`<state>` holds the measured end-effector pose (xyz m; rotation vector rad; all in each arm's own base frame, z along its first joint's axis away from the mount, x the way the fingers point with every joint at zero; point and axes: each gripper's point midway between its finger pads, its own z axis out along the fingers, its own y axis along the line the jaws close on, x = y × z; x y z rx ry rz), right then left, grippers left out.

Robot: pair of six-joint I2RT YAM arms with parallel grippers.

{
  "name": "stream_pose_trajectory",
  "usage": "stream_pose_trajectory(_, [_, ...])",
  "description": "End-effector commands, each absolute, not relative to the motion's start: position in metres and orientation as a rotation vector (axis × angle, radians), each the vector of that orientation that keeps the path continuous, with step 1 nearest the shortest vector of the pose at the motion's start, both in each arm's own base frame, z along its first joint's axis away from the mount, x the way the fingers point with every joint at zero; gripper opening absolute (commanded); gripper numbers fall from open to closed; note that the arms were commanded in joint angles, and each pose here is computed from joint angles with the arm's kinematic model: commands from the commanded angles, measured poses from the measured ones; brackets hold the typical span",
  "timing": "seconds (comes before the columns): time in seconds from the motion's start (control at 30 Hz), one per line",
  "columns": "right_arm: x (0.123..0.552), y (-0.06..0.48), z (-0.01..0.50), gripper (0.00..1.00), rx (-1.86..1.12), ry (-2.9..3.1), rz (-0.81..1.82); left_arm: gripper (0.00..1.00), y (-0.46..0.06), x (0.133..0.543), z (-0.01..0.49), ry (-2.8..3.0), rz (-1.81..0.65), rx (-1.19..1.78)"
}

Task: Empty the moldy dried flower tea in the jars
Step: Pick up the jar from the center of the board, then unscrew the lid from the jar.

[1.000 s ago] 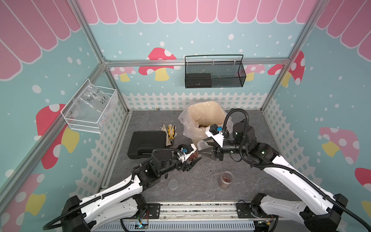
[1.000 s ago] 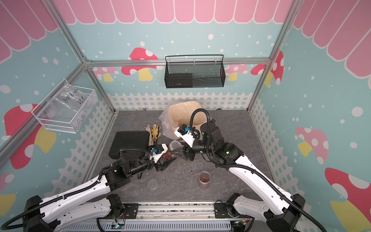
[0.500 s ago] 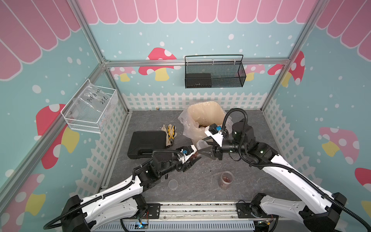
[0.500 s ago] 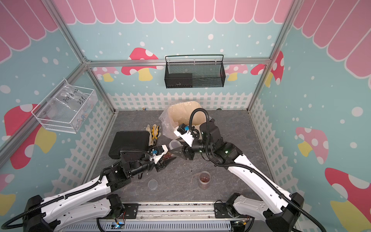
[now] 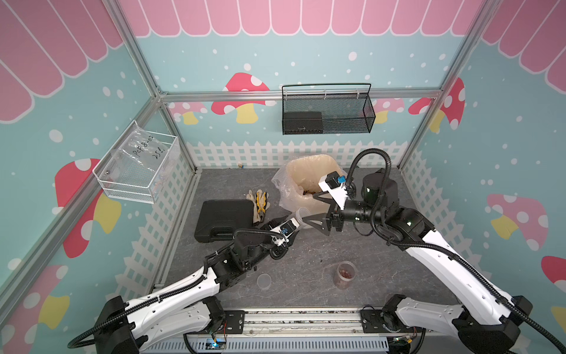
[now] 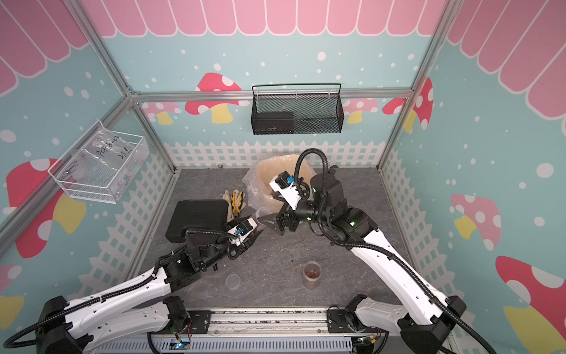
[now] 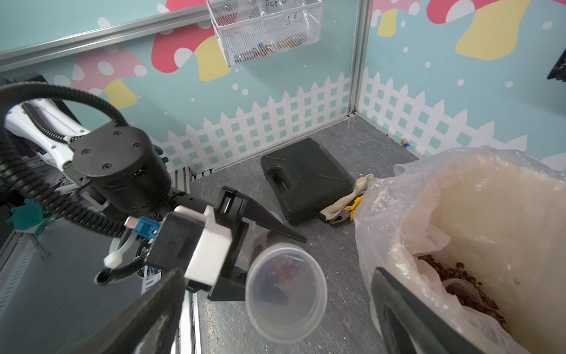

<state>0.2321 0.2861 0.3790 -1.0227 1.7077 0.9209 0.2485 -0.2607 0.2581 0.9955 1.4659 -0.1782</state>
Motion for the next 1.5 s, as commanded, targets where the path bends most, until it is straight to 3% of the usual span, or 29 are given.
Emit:
stream_pose_trajectory(0.0, [0.232,0.285,0.363,0.96,-1.024,1.816,1.005,0.30,-0.257,0.254,0.264,1.412,-0.066,1.011])
stream_pose_trajectory(0.23, [0.230,0.294,0.341,0.95,-1.057,1.886,1.093,0.29,-0.259,0.254,0.260,1.407,-0.030,1.031])
stream_pose_trajectory(0.57, [0.234,0.298,0.317,0.80,-1.072,1.949,1.107,0.29,-0.261,0.251,0.259,1.406,-0.022,1.042])
stream_pose_trajectory(0.87, [0.231,0.299,0.310,0.43,-1.116,1.936,1.114,0.29,-0.262,0.247,0.258,1.428,-0.063,1.042])
stream_pose_trajectory(1.13, [0.226,0.293,0.303,0.19,-1.401,1.739,0.910,0.19,-0.285,0.211,0.262,1.469,-0.375,1.149])
stream_pose_trajectory(1.27, [0.222,0.289,0.303,0.16,-1.526,1.601,0.803,0.15,-0.297,0.177,0.268,1.473,-0.664,1.238])
stream_pose_trajectory(1.47, [0.205,0.292,0.318,0.15,-1.609,1.438,0.849,0.09,-0.302,0.139,0.282,1.428,-1.002,1.336])
